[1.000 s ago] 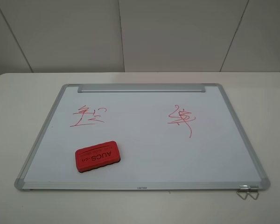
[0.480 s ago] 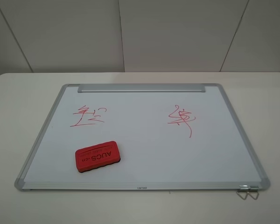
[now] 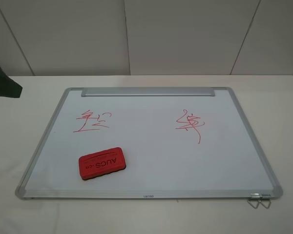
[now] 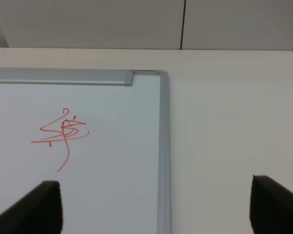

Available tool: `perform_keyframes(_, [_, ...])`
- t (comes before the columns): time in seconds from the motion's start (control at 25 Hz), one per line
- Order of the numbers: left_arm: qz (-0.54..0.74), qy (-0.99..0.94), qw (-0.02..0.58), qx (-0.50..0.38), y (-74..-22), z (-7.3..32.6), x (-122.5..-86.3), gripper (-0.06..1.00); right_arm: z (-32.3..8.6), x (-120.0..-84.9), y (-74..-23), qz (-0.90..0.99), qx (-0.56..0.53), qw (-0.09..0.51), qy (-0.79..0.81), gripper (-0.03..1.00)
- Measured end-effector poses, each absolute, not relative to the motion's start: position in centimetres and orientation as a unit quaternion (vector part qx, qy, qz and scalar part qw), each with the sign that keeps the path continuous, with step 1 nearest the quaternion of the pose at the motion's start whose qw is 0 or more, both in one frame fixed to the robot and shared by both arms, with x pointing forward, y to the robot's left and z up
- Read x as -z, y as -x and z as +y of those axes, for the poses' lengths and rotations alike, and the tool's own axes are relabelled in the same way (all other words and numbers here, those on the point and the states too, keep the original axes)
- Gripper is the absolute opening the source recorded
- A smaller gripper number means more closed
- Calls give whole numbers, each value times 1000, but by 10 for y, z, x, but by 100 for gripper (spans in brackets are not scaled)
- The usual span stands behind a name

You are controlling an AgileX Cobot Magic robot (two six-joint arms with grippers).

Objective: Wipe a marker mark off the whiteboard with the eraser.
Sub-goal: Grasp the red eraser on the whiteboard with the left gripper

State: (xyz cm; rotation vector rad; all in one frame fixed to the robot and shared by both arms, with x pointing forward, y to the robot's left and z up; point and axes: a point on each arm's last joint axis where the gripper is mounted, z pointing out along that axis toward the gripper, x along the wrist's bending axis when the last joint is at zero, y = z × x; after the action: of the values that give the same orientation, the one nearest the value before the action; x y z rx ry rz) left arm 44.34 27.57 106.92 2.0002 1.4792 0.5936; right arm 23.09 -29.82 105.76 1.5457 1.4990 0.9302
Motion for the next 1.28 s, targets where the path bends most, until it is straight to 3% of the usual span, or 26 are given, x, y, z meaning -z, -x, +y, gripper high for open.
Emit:
perform_keyframes(0.2, [520,-801,262,-142,-511,249,-1038,77,-298,-1058,-231,589,-366,388,-607,69])
perform_keyframes(0.48, [396,-887,219,-92,-551,176,-997,77,-298,-1058,-231,589,-366,388,-607,69])
perform_keyframes(0.84, [205,-968,123,-74,-518,91,-963,77,-298,-1058,-231,589,-366,388,-607,69])
perform_keyframes(1.28, [224,-971,62,-55,-513,86,-940,77,-298,-1058,-231,589,-366,388,-607,69])
